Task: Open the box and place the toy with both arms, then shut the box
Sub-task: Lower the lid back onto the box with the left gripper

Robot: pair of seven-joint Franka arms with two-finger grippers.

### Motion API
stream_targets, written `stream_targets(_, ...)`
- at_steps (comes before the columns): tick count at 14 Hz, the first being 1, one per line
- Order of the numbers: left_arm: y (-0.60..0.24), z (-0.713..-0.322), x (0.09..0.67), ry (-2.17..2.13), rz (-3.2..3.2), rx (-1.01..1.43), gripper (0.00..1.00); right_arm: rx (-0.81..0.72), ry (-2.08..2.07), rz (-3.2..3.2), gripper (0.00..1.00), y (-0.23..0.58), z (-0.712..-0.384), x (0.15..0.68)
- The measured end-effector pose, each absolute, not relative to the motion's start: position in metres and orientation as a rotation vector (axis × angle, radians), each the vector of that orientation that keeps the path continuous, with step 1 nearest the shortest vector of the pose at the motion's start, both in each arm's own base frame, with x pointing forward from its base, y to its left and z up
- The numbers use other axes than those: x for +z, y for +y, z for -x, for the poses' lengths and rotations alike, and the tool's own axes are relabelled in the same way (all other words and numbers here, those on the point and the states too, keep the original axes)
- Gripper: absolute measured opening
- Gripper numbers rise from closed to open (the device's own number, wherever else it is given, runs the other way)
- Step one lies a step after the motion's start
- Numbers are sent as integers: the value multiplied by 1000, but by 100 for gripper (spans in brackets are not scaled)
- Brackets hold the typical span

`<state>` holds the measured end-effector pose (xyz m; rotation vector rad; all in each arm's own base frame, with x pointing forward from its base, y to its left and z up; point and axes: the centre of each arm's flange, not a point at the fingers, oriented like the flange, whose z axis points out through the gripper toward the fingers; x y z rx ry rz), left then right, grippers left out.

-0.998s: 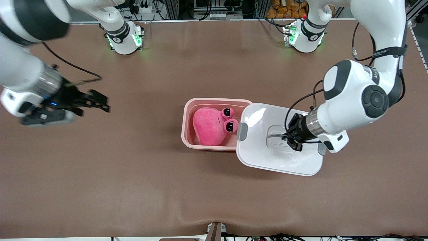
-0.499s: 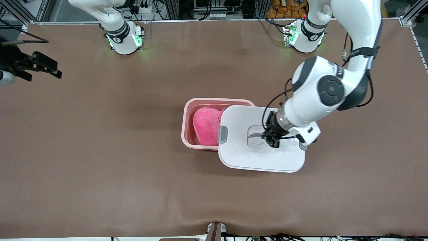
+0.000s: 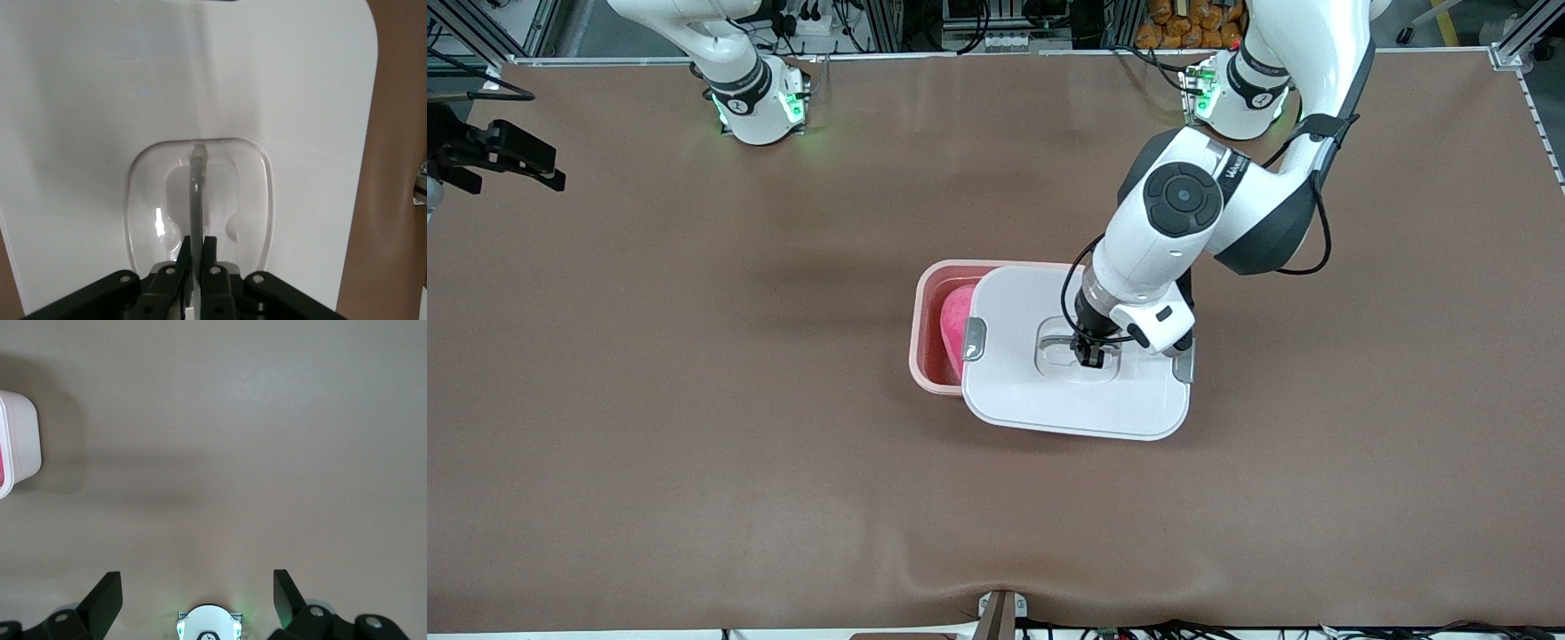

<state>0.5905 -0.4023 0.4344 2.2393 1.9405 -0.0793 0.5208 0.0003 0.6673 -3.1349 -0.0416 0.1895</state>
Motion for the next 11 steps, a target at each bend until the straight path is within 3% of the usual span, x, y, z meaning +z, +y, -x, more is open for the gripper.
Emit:
stream_targets(5, -429, -574, 431, 1939, -2226, -89, 7, 82, -58, 3137, 100, -15, -534, 659)
stream_targets(11, -464, -552, 404, 2001, -2189, -117, 7, 92, -69, 3133, 100, -20, -542, 632)
